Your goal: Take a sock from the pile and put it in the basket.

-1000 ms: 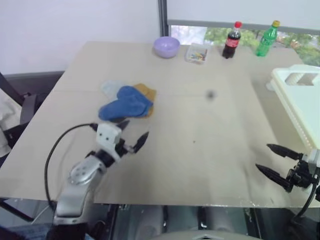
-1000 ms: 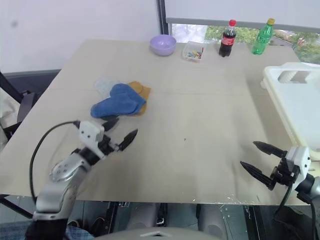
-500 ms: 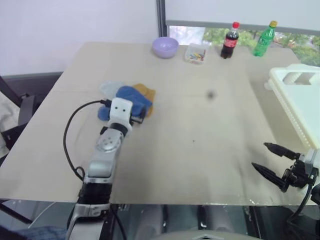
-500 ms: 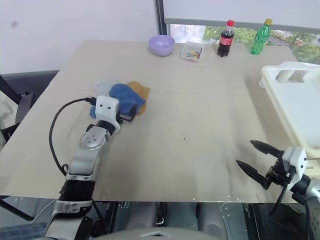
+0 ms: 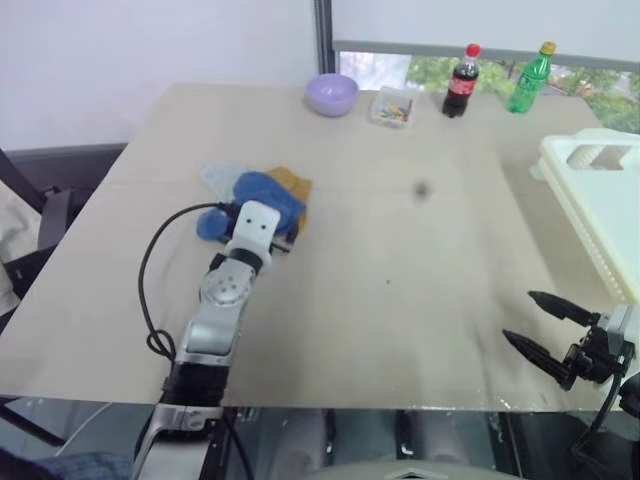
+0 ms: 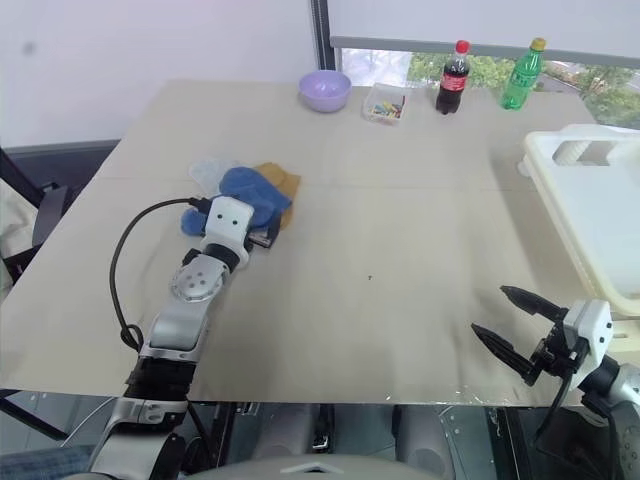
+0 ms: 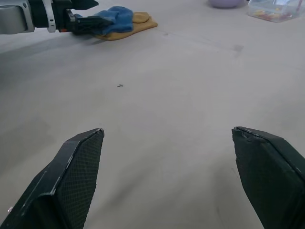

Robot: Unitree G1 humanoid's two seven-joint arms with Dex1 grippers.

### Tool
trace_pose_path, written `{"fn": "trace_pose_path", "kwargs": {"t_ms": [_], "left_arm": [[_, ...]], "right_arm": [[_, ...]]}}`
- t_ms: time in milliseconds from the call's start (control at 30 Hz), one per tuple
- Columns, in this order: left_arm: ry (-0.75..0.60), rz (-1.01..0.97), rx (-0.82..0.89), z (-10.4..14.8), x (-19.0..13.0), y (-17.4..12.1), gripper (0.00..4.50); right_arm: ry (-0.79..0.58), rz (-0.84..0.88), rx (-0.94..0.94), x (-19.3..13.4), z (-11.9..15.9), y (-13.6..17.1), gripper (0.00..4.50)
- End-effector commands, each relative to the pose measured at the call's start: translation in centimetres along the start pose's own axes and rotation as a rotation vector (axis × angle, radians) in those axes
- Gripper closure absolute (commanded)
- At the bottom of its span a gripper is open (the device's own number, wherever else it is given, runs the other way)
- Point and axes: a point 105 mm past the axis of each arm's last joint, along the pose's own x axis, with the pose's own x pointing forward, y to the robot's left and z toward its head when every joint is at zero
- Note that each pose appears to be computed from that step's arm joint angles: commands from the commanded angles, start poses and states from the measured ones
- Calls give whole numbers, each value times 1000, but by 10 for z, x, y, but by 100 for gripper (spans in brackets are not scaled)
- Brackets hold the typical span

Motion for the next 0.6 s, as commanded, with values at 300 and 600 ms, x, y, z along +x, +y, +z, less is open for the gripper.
{"fn": "trace_pose_path", "kwargs": {"t_ms": [300,600], "left_arm": [[27,42,36,-11,-5,9,0],[92,126,-4,-22,-3,21,0]], "right_arm": [[-25,2,-40,1,9,0,11],[-23,-3,-42,1,7,-2,11]]}}
